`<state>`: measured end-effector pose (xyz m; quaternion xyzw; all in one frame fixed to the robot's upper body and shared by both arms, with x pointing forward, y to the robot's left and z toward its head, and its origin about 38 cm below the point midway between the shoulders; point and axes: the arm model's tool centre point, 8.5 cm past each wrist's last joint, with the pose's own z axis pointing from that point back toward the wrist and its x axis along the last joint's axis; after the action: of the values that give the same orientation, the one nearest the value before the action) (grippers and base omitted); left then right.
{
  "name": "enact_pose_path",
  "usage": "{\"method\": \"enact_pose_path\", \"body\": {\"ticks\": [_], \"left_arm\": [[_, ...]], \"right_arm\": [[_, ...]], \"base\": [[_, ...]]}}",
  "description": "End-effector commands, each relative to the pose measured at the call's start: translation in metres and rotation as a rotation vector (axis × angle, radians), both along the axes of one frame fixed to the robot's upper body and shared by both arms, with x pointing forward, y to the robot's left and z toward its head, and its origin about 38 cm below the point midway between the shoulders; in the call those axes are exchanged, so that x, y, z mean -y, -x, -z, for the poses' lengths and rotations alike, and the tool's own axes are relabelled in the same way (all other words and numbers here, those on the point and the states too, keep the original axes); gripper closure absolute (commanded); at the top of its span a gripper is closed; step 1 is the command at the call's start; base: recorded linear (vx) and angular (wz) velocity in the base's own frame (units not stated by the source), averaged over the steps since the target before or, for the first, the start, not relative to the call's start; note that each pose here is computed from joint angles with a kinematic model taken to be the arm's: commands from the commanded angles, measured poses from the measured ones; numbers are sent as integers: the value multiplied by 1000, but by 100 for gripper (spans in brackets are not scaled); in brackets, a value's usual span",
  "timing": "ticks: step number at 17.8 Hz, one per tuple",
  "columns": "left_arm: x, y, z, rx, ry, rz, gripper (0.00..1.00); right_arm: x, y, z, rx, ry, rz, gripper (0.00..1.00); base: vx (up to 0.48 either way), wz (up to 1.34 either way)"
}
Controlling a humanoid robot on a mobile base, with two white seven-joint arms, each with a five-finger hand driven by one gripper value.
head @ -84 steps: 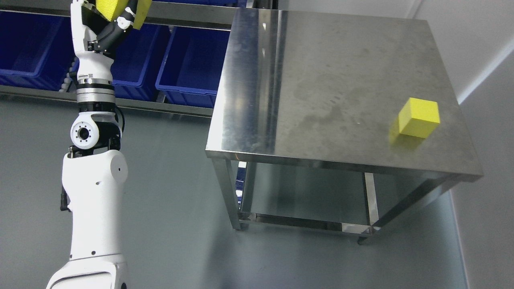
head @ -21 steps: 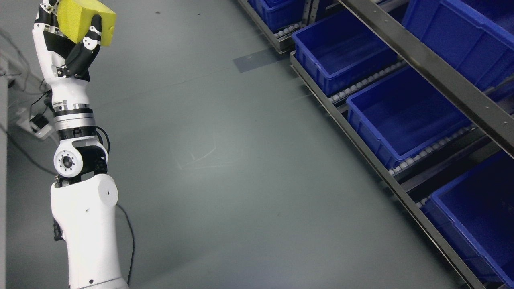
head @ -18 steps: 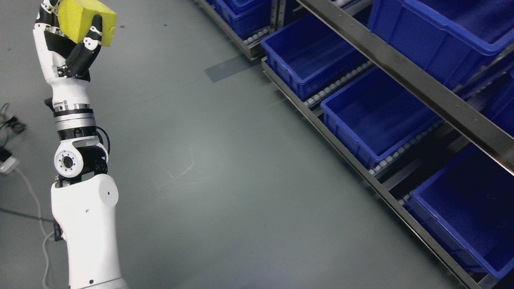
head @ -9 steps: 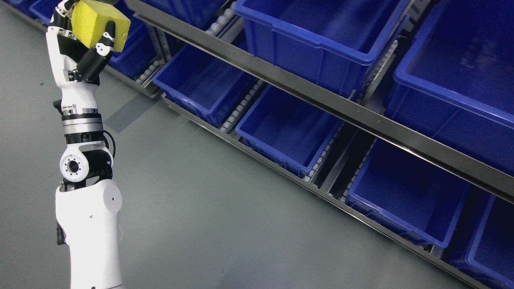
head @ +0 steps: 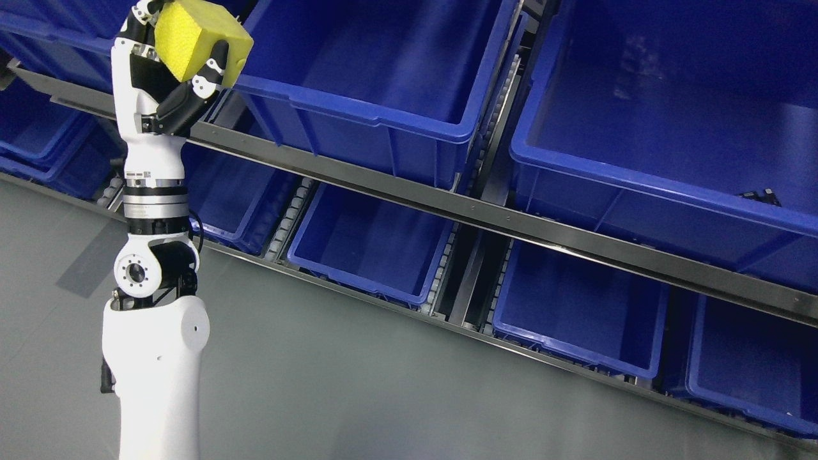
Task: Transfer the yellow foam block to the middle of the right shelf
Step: 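Reach the left hand into the middle blue bin and release the cube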
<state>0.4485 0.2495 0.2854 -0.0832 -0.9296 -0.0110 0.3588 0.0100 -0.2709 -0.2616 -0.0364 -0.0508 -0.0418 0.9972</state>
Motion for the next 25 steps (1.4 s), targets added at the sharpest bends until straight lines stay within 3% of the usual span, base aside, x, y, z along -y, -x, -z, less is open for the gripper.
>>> {"method": "enact_pose_path", "body": {"ticks": [1, 4, 6, 10, 12, 14, 16, 18, 19, 22, 25], "left_arm": [[73, 23, -69, 186, -117, 193, 62], [87, 11, -116, 167, -148, 237, 62], [93, 0, -136, 77, -161, 274, 62], [99, -36, -119, -303, -206, 287, 62], [96, -53, -107, -417, -191, 249, 61], [92, -70, -84, -564, -181, 210, 56], [89, -78, -71, -662, -188, 192, 36], [91, -79, -70, -750, -218, 187, 7], [93, -80, -74, -760, -233, 182, 0], [100, -78, -80, -738, -255, 193, 0], [98, -75, -102, -565, -223, 190, 0]], "right_arm": [[12, -7, -1, 18, 19, -2, 0], [12, -7, -1, 18, 19, -2, 0], [12, -7, -1, 18, 19, -2, 0], [12, -7, -1, 18, 19, -2, 0], [12, -8, -1, 20, 19, -2, 0], [12, -7, -1, 18, 19, -2, 0], [12, -7, -1, 18, 19, -2, 0], [12, -8, -1, 20, 19, -2, 0], [12, -7, -1, 18, 19, -2, 0], [12, -7, -1, 18, 19, -2, 0], [12, -8, -1, 20, 19, -2, 0]], "base": [[143, -275], [126, -216], [111, -136], [95, -134], [69, -86], [53, -48], [33, -37], [28, -10], [19, -1], [6, 0], [0, 0]]}}
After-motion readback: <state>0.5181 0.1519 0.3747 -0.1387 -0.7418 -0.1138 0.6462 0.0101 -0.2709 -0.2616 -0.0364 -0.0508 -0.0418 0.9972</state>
